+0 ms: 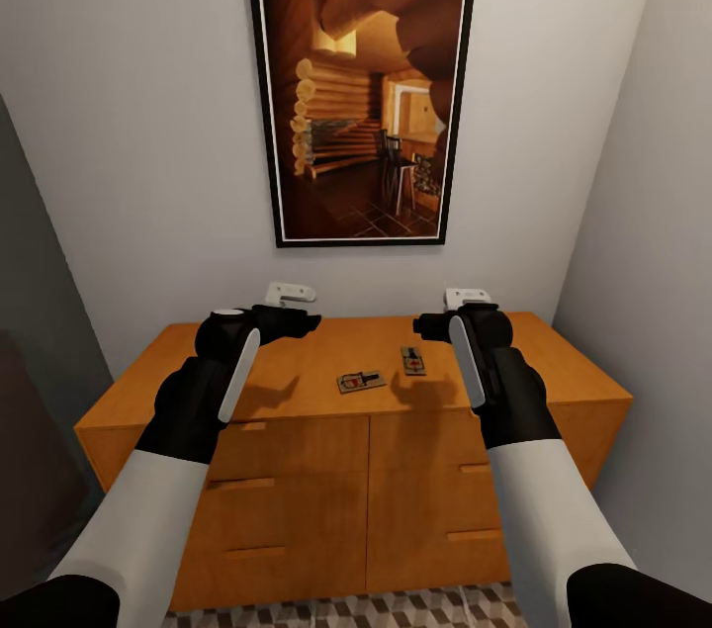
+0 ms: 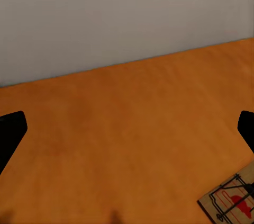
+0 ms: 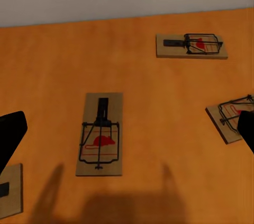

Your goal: Take the four mousetraps from the cabinet in the bathroom and place them on the bathroom floor. Make sure all four end up on the same floor surface, and ensure that at least two of them are either under or directly next to the same bathroom sink.

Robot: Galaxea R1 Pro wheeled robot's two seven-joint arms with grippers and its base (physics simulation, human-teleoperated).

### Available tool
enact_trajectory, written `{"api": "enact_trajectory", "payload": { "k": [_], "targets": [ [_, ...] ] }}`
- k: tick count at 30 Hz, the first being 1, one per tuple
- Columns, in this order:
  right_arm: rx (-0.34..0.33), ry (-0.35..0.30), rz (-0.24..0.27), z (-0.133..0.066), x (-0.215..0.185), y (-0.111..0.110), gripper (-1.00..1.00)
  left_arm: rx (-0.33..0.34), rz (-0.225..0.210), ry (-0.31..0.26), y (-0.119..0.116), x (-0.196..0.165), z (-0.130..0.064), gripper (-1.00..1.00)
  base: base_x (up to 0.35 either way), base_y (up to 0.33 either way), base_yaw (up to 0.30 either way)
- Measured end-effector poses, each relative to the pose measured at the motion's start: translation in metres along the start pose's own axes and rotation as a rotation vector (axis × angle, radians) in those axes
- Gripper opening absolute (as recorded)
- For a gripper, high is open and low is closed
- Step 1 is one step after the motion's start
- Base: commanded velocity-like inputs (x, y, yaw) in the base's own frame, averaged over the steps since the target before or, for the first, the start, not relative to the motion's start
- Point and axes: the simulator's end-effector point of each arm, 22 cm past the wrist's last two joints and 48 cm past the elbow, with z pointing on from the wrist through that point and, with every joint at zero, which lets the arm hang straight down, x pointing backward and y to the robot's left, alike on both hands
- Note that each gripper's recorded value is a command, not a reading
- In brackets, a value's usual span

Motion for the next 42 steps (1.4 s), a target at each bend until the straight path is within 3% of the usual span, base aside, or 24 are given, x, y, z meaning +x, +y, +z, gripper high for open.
{"api": "enact_trajectory", "payload": {
  "k": [17, 25, 42],
  "targets": [
    [0.002, 0.011, -0.003, 0.002, 0.004, 0.0, 1.0, 0.001, -0.001, 0.0, 0.0, 0.0, 0.0, 1.0, 0.0, 0.0, 0.0],
    [0.013, 0.108, -0.023, 0.023, 0.037, -0.001, 1.0, 0.001, -0.001, 0.001, 0.0, 0.0, 0.0, 1.0, 0.0, 0.0, 0.0],
    [0.009, 0.151, -0.032, 0.031, 0.047, 0.003, 1.0, 0.003, -0.002, 0.012, -0.001, 0.004, 0.002, 1.0, 0.0, 0.0, 0.0]
  ]
}}
